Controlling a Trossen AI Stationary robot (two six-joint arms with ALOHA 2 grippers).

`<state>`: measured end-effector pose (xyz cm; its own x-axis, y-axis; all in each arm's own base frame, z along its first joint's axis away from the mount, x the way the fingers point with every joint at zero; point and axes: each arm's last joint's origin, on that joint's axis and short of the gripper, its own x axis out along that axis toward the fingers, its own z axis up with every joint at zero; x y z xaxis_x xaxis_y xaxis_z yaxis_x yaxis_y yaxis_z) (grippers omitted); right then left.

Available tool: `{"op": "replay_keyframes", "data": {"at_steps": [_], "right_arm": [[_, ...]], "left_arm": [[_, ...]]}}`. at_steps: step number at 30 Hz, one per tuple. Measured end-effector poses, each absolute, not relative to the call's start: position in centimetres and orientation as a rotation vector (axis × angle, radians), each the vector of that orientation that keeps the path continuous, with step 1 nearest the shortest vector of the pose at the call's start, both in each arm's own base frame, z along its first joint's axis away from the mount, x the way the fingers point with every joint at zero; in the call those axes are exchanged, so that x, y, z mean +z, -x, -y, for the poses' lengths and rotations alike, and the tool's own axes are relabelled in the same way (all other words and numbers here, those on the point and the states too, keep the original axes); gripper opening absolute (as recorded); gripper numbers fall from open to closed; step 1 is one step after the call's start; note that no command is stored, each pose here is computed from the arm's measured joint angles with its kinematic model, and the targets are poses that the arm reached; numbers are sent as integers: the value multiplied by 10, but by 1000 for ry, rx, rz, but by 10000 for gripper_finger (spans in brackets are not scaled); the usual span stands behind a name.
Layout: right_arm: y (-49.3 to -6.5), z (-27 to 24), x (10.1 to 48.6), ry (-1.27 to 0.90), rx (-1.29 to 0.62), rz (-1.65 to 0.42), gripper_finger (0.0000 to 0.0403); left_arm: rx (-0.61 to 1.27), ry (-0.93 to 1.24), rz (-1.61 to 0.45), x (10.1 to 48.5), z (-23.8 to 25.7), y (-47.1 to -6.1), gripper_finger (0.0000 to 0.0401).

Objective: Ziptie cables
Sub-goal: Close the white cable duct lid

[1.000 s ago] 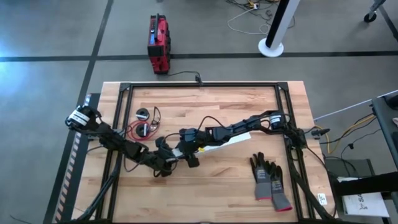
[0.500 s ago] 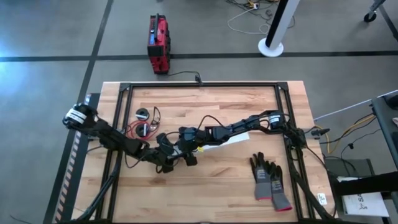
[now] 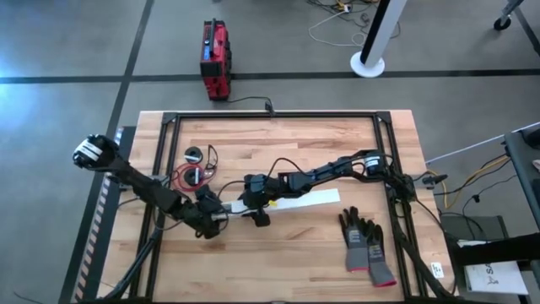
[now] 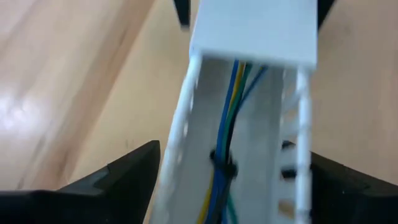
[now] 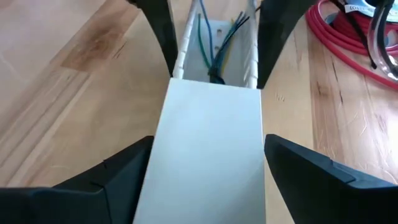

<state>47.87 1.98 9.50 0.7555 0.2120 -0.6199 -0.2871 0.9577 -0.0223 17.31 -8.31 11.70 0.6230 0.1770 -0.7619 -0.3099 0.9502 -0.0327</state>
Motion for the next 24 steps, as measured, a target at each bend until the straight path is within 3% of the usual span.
{"op": "replay_keyframes", "data": {"at_steps": [7, 20, 24], "right_arm": [[-476, -19, 102, 129, 269, -676, 274], [-466, -20, 116, 149, 288, -757, 247], [-466, -24, 116, 158, 290, -726, 239]], "left_arm": [[331, 223, -839, 97, 84, -165, 306], [345, 240, -734, 85, 100, -191, 305], [333, 204, -745, 84, 101, -192, 284]]}}
